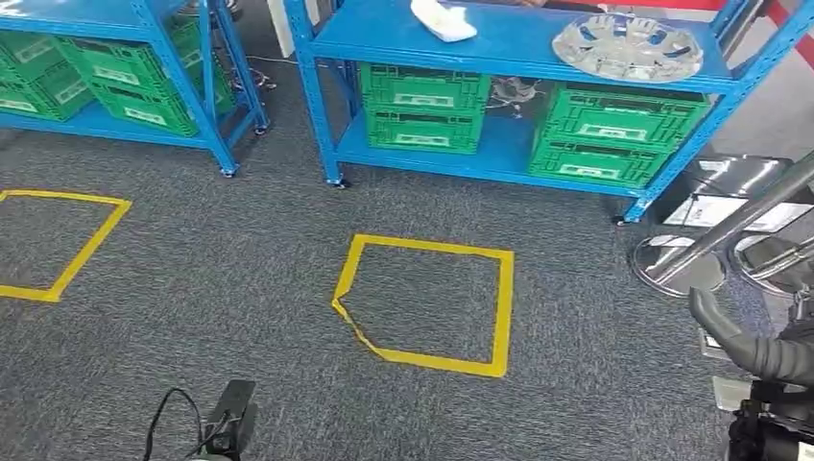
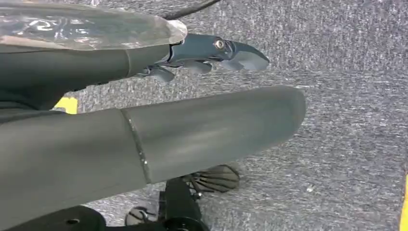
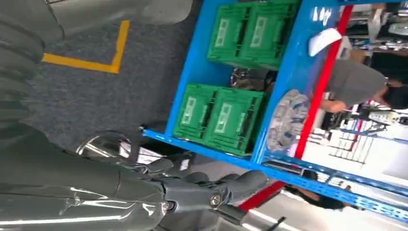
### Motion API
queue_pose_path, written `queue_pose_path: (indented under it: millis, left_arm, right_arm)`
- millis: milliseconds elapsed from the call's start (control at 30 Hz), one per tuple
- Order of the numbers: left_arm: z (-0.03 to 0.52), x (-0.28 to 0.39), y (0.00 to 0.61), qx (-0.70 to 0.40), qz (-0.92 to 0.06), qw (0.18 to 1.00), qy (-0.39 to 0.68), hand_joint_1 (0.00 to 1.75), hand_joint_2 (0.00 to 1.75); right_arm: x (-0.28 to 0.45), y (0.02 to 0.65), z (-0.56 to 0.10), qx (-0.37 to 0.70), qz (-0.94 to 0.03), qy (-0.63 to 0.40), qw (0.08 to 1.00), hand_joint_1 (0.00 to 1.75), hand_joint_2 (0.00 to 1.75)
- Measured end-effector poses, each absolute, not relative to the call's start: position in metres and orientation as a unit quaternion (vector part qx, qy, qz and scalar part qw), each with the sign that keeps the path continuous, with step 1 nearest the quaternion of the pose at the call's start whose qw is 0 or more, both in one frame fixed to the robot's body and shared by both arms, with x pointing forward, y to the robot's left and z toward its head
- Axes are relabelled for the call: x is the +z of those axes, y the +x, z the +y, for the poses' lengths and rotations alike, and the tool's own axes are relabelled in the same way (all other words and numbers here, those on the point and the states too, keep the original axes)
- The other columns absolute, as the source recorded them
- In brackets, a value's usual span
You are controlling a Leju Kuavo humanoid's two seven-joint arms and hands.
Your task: Take the parts from the cabinet and place them on the table.
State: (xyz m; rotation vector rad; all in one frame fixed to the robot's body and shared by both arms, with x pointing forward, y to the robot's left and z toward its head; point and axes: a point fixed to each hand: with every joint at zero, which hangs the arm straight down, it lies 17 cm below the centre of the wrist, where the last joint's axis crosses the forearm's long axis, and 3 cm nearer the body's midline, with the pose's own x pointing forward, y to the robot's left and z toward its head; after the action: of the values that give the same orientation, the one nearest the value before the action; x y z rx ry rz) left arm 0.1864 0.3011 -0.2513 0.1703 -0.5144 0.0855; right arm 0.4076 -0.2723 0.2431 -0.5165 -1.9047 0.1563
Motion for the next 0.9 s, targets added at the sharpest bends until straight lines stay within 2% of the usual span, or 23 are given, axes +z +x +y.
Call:
queue_pose_path:
  millis: [900]
  left_arm:
    - [0.303,-0.25,0.191,0.042,-0.258,0.962,0.085,0.0,0.0]
  right_arm:
    - [0.253,0.406,-0.272,0.066,-0.809,-0.222,0.54,0.0,1.75]
